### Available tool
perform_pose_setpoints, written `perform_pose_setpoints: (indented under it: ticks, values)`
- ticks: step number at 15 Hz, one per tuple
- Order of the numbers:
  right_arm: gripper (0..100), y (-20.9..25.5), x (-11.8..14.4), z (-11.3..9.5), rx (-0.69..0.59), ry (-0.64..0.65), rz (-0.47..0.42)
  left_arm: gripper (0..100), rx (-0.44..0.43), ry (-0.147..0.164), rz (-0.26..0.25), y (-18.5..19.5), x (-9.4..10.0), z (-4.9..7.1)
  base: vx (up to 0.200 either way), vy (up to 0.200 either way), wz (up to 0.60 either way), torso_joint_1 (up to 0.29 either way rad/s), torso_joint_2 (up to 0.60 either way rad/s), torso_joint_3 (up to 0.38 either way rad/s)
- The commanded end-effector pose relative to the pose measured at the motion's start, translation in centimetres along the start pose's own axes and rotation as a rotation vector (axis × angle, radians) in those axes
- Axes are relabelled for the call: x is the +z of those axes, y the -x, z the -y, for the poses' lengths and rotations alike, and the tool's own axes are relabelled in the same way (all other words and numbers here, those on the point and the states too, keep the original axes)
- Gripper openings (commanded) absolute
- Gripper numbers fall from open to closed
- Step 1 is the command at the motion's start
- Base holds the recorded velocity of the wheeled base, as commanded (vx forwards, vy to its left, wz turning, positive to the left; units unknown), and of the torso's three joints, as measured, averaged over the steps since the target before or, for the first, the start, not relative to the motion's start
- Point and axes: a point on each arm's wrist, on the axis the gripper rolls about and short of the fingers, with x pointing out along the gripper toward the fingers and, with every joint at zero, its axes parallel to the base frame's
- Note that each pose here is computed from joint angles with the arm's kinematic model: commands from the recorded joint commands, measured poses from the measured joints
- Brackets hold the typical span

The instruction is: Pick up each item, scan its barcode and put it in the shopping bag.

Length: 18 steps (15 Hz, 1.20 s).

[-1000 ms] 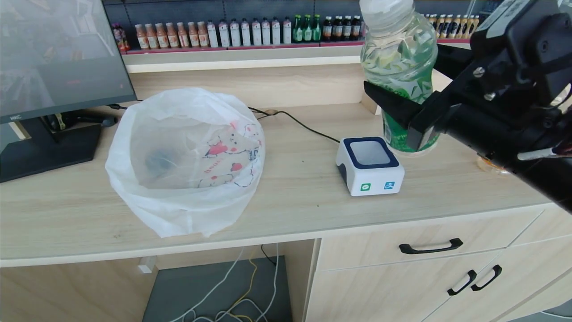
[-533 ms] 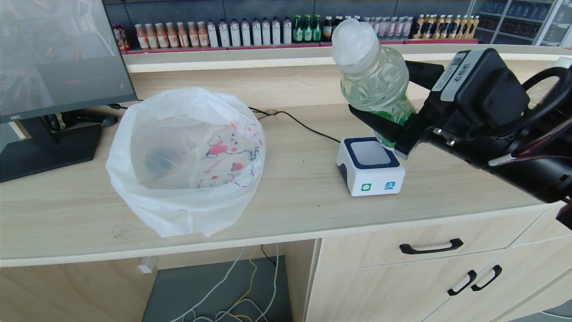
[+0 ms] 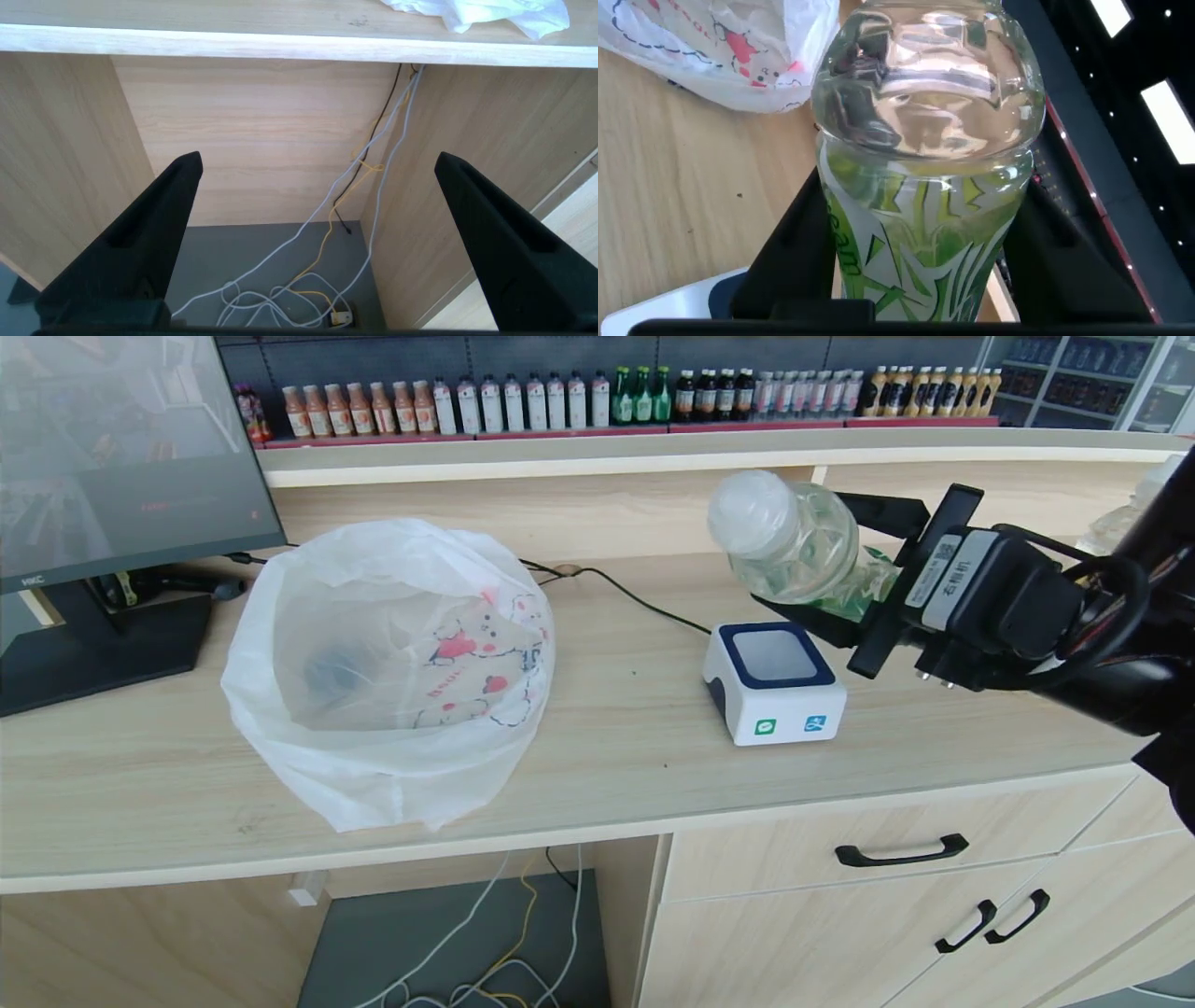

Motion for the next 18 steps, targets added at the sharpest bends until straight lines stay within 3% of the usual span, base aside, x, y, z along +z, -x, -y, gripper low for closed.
perform_pose_setpoints:
  ticks: [1, 6, 18]
  values:
    - [0, -0.8, -0.8, -0.4, 0.014, 0.002, -0.006, 100, 0.001, 0.001, 0.000, 0.0, 0.0, 0.0, 0.000, 0.000, 0.00, 0.000, 0.00, 0.000]
    - [0, -0.5, -2.4, -2.8, 0.121, 0.014, 0.028, 100, 0.001, 0.000, 0.000, 0.0, 0.0, 0.0, 0.000, 0.000, 0.00, 0.000, 0.00, 0.000]
    - [0, -0.7, -2.1, -2.5, 0.112, 0.020, 0.037, 100, 0.001, 0.000, 0.000, 0.0, 0.0, 0.0, 0.000, 0.000, 0.00, 0.000, 0.00, 0.000]
